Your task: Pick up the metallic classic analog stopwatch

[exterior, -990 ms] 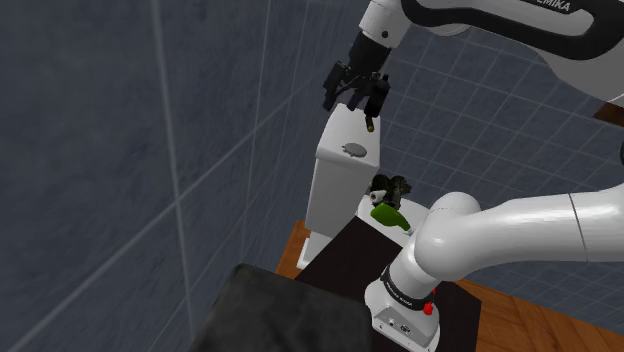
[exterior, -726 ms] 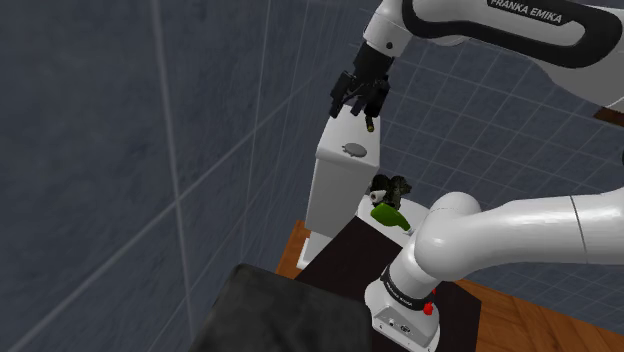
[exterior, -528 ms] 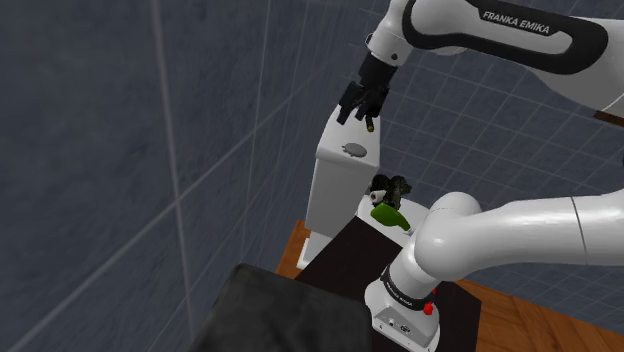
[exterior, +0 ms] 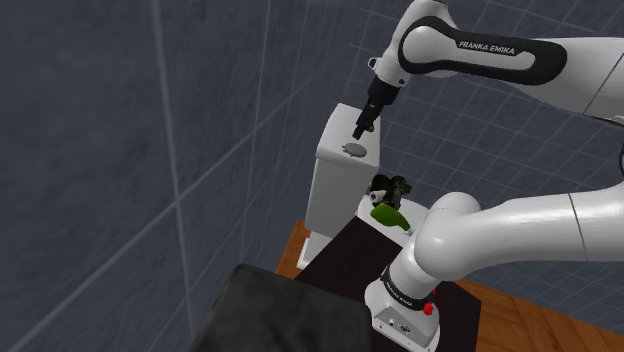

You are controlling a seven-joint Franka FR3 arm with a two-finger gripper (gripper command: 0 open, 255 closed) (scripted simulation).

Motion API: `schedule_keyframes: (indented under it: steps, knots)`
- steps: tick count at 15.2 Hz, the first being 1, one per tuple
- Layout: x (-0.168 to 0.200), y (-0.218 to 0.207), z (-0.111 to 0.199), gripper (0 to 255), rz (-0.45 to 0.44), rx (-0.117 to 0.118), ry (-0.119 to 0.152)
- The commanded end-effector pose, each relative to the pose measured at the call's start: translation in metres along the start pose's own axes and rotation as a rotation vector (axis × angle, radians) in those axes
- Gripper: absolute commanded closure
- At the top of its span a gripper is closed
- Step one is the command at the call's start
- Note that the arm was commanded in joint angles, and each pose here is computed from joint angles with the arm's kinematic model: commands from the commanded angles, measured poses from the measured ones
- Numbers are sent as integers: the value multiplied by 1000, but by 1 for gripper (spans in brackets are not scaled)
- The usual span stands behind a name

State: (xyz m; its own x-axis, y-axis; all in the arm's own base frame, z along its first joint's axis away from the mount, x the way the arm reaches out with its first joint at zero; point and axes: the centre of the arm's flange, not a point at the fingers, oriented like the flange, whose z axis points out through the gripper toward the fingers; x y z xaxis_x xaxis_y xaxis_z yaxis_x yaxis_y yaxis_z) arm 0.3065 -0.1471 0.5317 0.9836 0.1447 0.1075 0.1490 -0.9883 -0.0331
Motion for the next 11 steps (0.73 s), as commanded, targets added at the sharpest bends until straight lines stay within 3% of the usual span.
schedule_keyframes:
  steps: [1,9,11]
  knots:
    - [-5,21,14,0,-58,-4,-11]
    - [-9,112,62,0,-266,-18,-56]
    - [-9,120,71,0,-284,-19,-60]
